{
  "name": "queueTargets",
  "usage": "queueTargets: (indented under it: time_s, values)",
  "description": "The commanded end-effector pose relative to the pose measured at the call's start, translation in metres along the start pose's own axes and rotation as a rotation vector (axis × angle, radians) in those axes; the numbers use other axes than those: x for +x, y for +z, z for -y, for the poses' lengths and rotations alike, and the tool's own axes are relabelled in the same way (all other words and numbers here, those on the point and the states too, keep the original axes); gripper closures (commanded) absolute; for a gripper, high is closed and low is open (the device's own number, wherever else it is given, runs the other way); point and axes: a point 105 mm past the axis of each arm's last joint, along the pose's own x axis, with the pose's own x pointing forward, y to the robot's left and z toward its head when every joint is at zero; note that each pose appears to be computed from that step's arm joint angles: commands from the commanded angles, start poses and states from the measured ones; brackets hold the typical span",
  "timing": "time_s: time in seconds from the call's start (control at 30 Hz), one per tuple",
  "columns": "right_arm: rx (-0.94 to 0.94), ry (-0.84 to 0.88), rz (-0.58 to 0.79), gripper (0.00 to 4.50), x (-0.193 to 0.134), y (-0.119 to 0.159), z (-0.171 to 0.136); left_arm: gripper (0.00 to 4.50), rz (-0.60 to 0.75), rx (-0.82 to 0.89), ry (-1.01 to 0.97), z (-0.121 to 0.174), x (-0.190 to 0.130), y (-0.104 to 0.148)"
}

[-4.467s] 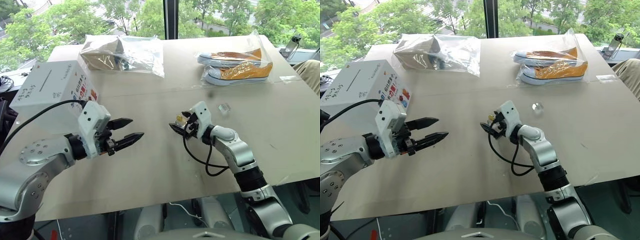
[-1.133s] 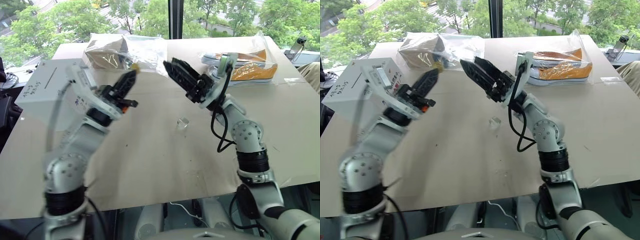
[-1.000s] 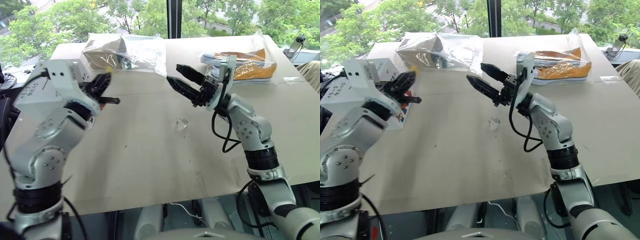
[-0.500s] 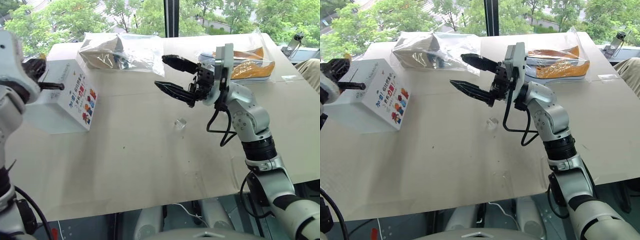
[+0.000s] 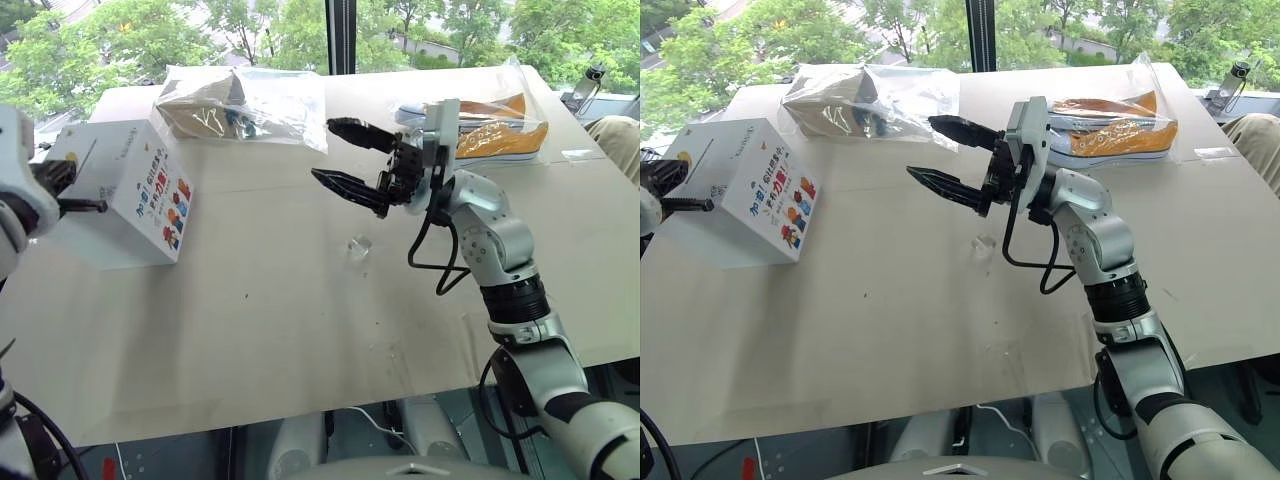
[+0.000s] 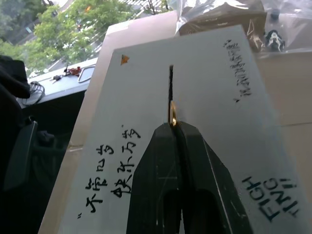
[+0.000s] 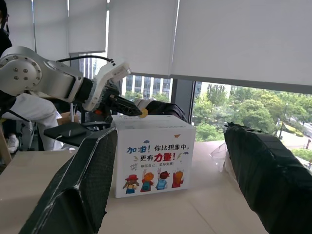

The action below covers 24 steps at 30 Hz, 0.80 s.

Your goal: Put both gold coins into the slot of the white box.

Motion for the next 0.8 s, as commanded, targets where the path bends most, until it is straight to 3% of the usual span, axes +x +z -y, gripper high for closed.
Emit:
queueTargets:
  time_s: [0.03,0.8]
  values:
    - [-0.043,0.010,0.040,0.73,0.001,0.013,-0.001,4.50,0.051,0.000,0.025,-0.012,-0.003,0.008]
    - [-0.049,-0.002,0.057,0.73,0.003,0.013,-0.001,4.50,0.048,-0.072,-0.061,0.001,0.012,-0.002]
